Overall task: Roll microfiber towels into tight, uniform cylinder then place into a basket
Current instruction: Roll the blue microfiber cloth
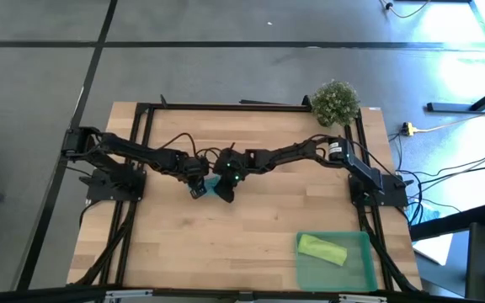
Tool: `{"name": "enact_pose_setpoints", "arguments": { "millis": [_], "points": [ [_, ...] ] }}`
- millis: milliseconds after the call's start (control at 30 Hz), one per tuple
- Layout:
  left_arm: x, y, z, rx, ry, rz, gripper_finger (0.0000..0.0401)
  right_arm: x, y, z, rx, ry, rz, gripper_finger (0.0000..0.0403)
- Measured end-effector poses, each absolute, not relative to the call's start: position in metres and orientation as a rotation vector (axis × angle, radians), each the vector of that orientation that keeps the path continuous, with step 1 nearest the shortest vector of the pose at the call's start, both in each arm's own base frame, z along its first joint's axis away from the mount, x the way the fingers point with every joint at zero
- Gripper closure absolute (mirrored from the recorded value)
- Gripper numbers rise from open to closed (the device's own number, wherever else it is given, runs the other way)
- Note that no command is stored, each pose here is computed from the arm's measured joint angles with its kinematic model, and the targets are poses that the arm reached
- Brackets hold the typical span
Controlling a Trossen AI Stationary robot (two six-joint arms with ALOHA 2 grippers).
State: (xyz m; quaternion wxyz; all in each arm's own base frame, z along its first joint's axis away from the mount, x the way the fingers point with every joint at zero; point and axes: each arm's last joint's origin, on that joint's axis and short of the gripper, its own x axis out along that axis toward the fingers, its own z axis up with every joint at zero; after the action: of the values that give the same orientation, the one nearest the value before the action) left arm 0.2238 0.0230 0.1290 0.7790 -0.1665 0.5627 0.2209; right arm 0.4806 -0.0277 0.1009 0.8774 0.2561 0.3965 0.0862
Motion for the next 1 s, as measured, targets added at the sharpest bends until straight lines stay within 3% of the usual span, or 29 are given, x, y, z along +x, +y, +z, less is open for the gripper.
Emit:
{"name": "enact_pose_setpoints", "arguments": {
  "millis": [100, 367, 633, 1000],
  "points": [
    [0.224, 0.023, 0.129, -0.358, 1.218, 0.474, 0.0401, 0.483, -0.033, 0.105, 0.555, 0.832, 0.193, 0.0323],
    [0.224, 0.022, 0.129, -0.357, 1.227, 0.445, 0.0401, 0.486, -0.04, 0.124, 0.495, 0.955, 0.196, 0.0395],
    [0.226, 0.022, 0.129, -0.362, 1.213, 0.433, 0.0401, 0.483, -0.04, 0.151, 0.334, 1.141, -0.07, 0.0381],
    [0.231, 0.02, 0.131, -0.346, 1.166, 0.391, 0.0401, 0.483, -0.041, 0.193, 0.292, 1.208, -0.165, 0.0389]
  ]
}}
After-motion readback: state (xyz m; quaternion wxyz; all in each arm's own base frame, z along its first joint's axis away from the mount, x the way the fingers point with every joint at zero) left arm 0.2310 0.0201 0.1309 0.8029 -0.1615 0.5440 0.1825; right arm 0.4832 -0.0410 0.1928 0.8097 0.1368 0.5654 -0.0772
